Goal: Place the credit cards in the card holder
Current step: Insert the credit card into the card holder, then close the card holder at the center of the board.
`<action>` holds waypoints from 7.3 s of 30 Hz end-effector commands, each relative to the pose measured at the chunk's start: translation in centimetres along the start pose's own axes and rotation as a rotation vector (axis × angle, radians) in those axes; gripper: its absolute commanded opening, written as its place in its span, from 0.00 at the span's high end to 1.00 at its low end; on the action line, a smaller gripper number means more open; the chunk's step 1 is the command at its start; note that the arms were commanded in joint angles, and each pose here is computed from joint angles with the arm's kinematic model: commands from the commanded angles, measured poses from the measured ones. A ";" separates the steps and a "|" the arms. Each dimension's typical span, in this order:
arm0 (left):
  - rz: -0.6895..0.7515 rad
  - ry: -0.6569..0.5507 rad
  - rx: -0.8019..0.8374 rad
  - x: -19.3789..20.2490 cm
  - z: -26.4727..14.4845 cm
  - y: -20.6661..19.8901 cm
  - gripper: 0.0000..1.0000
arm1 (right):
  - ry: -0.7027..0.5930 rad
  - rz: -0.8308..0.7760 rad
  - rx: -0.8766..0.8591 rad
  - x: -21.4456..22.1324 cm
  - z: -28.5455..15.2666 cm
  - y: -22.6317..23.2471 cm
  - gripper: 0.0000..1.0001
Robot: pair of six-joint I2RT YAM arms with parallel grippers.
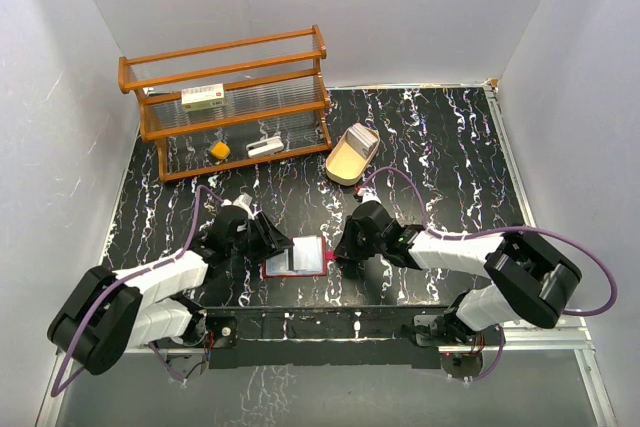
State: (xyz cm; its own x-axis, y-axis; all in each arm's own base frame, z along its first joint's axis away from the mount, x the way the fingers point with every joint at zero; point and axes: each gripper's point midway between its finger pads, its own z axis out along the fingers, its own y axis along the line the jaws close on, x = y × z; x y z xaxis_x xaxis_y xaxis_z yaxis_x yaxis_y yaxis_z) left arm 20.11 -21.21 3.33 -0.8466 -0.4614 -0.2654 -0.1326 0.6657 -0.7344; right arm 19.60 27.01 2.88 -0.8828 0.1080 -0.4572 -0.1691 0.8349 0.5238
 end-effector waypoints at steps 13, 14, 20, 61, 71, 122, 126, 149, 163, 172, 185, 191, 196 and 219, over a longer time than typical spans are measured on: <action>0.036 0.099 -0.082 1.3 -0.2 1.0 0.53 | -0.067 -0.021 -0.077 -1.3 -0.7 1.8 1.00; 0.029 0.102 -0.078 1.4 -0.1 1.1 0.53 | -0.065 -0.022 -0.076 -1.3 -0.7 1.7 1.00; 0.006 0.104 -0.022 1.4 0.2 0.0 0.53 | -0.058 -0.022 -0.080 -1.3 -0.3 1.9 1.00; 0.184 0.050 -0.174 0.2 -2.6 -0.8 0.33 | -0.111 -0.071 0.023 -2.4 -1.3 0.1 1.00; 0.168 0.043 -0.310 0.7 -3.7 3.0 0.15 | -0.103 -0.060 0.008 -2.0 -1.3 0.2 1.00; 0.096 0.164 0.126 2.6 0.1 -5.0 0.81 | -0.082 -0.105 -0.095 -1.5 -0.2 2.0 0.95; 0.103 0.171 0.112 2.7 0.3 -4.8 0.68 | -0.084 -0.108 -0.090 -1.7 -0.1 2.0 0.95; 0.171 0.193 0.055 2.4 0.2 -4.5 1.00 | -0.085 -0.112 -0.101 -2.1 0.0 2.6 0.97; 0.166 0.244 -0.007 3.7 2.2 -1.5 0.94 | -0.050 -0.089 -0.163 -2.2 -0.5 4.6 0.85; 0.169 0.232 -0.038 3.7 2.2 -0.5 0.94 | -0.023 -0.039 -0.254 -2.4 -0.7 7.0 0.79; 0.143 0.226 -0.014 3.9 2.1 -0.6 0.93 | 0.006 -0.012 -0.278 -1.9 0.3 7.5 0.74; 0.128 0.228 -0.016 4.2 2.1 -0.2 0.93 | 0.030 -0.012 -0.275 -1.4 0.9 7.2 0.73; 0.127 0.227 -0.015 4.2 2.0 -0.3 0.92 | 0.031 -0.009 -0.277 -1.4 1.0 7.3 0.71; 0.122 0.220 -0.023 4.1 1.9 -0.2 0.90 | 0.033 -0.041 -0.167 -1.1 0.9 5.4 0.81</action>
State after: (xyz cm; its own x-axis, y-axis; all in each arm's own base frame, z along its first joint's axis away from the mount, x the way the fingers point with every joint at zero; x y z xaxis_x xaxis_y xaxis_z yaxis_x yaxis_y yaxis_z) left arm 18.63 -25.75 2.88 -0.9453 -0.2415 -0.2193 0.0000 0.6725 -0.7401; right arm 19.12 31.66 4.71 -0.9111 0.0592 -0.4079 -0.2441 0.7197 0.6499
